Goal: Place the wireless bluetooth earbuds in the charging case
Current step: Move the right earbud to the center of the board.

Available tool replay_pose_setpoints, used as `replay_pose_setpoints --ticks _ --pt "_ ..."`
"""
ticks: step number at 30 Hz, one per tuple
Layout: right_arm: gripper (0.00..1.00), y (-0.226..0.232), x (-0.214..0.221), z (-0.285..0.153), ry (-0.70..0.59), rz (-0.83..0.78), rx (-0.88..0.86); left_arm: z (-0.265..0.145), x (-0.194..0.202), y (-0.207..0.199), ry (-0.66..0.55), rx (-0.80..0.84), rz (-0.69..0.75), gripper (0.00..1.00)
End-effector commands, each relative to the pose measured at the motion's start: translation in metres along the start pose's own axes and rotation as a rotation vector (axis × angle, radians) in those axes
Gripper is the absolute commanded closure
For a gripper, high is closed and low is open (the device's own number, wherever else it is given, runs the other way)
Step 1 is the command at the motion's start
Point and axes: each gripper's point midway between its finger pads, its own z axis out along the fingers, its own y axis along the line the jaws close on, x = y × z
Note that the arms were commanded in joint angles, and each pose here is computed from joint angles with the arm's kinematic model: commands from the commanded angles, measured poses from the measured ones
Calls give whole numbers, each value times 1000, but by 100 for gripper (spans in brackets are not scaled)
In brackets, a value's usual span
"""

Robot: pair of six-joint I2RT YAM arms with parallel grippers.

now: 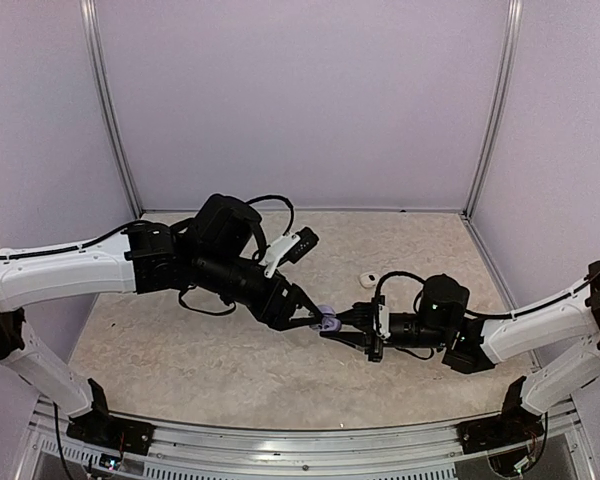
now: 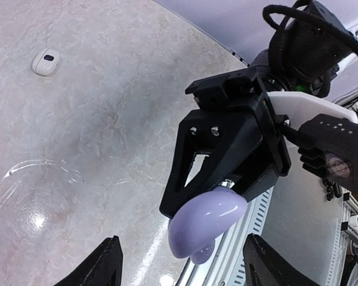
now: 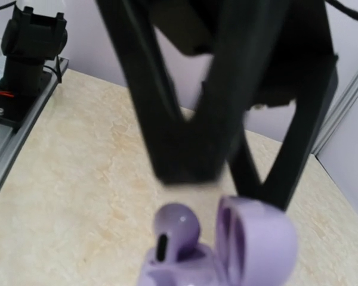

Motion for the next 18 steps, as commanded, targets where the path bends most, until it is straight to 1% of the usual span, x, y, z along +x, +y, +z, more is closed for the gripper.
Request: replay_pose_setpoints --ticks 1,3,4,6,7,12,13,16,18 --pt "99 -4 -19 -3 -64 4 8 -13 -8 -14 -74 35 83 27" --pt "99 -5 -21 -5 -71 14 7 -17 -7 -19 -103 47 119 21" --pt "99 -7 -23 -6 -77 19 11 -21 -6 -22 -123 50 140 17" --pt "100 -9 -26 -9 -92 30 15 -31 -10 -22 -193 21 189 4" --pt "100 -10 -29 -10 -100 35 16 -38 -13 -20 -235 1 206 1" --pt "100 -15 -47 -19 -147 47 17 -79 -27 -19 -468 -52 270 1" --pt "99 -15 -50 -21 -155 50 18 -92 -32 -23 -534 -46 279 1" --pt "97 -18 -62 -27 -183 66 24 -110 -33 -26 -635 -35 297 1" --pt "96 -20 -70 -30 -202 75 24 -114 -33 -26 -666 -36 293 1"
